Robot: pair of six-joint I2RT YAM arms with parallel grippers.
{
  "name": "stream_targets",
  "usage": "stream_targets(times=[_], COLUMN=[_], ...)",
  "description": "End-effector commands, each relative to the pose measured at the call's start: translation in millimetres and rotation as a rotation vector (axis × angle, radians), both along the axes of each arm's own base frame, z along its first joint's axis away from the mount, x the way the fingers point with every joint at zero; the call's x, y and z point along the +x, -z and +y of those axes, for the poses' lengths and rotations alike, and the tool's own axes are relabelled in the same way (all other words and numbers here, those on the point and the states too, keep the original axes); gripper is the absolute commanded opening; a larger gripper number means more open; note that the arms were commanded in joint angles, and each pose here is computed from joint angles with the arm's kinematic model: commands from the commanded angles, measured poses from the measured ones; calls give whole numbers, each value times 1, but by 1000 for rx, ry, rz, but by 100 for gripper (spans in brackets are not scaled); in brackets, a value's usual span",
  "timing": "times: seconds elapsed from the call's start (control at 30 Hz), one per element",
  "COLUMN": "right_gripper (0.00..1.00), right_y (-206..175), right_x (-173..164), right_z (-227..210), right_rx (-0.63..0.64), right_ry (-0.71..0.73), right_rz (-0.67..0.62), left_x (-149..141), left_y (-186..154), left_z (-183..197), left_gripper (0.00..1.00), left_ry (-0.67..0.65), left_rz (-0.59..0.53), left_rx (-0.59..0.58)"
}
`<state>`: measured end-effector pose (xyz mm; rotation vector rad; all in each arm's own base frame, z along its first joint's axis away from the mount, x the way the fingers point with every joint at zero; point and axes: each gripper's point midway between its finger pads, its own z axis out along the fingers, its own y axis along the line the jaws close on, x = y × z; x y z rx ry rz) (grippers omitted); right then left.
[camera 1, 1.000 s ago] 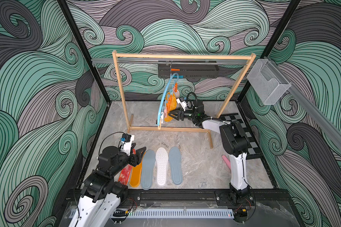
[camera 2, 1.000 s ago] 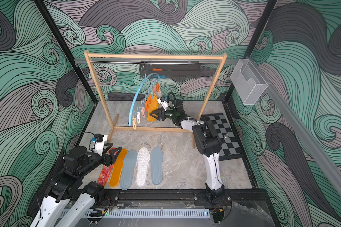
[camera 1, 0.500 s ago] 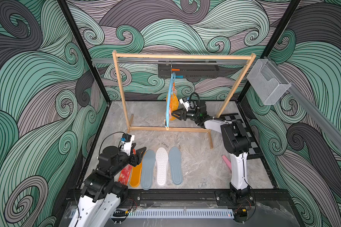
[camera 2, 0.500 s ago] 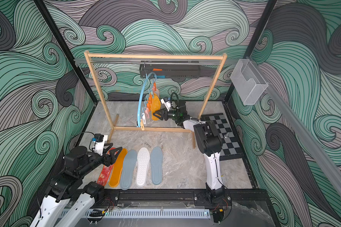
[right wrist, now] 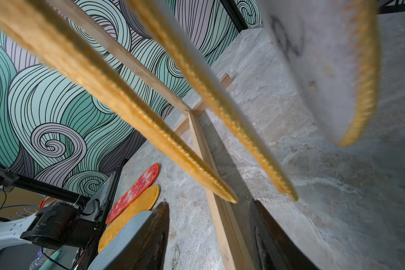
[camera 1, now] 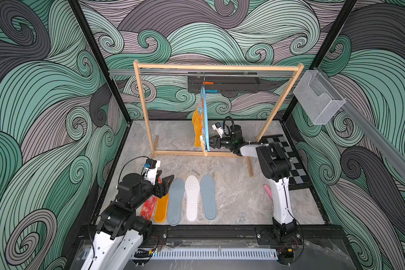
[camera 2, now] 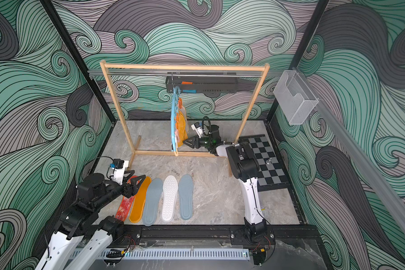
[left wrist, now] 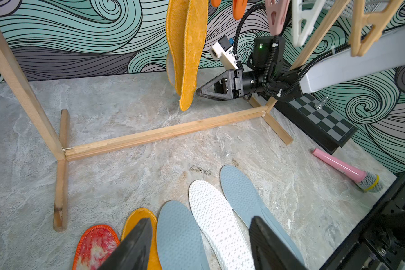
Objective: Take the shoe insoles off the hanger
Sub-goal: Remove the insole from the hanger.
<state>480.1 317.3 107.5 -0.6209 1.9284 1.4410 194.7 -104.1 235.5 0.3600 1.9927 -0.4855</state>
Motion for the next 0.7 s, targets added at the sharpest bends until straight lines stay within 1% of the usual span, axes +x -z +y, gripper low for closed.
stream_targets(times=[0.0,0.2,0.3,0.67], right_gripper=[56,57,57,56], right_y=[-9,-35,-50,-120], right_x=[1,-17,-23,-21], right_z=[6,24,29,32], right_rx=[28,64,78,135], right_ry=[-44,-132,-150,-164], right_rz=[-29,-81,-110,-226], left_x=[0,0,0,0], left_y=[2,3,3,2], left_z=[-2,-2,-2,-3], left_gripper=[67,67,67,67], left_ry=[12,12,14,18], left_rz=[5,9,8,9], left_rx=[8,9,8,8])
